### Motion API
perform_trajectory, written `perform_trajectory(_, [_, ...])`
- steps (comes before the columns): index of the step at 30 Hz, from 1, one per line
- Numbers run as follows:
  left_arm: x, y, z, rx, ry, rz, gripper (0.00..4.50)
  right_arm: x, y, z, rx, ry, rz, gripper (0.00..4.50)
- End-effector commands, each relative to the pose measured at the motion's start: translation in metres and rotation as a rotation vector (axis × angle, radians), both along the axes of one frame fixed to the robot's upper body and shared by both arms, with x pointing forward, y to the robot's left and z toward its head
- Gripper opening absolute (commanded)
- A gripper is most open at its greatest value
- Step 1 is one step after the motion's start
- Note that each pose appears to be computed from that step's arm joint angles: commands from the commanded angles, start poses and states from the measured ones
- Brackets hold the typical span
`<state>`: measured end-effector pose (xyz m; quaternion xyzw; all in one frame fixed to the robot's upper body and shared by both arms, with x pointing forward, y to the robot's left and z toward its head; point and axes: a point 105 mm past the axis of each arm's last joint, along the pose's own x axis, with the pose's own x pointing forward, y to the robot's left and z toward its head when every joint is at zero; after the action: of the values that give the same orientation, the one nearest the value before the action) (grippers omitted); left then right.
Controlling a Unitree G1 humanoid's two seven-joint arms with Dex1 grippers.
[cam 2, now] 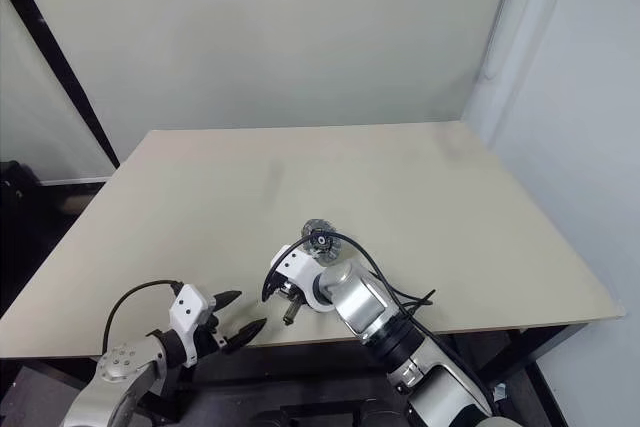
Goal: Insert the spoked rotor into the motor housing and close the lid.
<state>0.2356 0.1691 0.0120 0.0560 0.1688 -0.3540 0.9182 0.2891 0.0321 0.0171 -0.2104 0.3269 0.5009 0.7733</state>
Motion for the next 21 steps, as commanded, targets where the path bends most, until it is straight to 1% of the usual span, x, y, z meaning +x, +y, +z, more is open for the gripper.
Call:
perform_trajectory(1, [0.007,-0.002,0.011,-0.003,-0.059,-0.004,4.5,-0.002,0.004,-0.004,0.044,0.058,-0.066,0.01])
perform_trajectory(12, [0.008,0.0,0.012,-0.002,-0.074,0.013,4.5,0.002,0.025,0.004,0.202,0.125,-0.217,0.01])
perform_trajectory(17, [0.007,0.001,0.012,-0.002,-0.077,0.02,4.5,0.005,0.028,0.005,0.226,0.139,-0.261,0.01])
perform_trajectory(21, [0.007,0.002,0.013,-0.001,-0.08,0.026,4.5,0.005,0.029,0.005,0.22,0.108,-0.233,0.01])
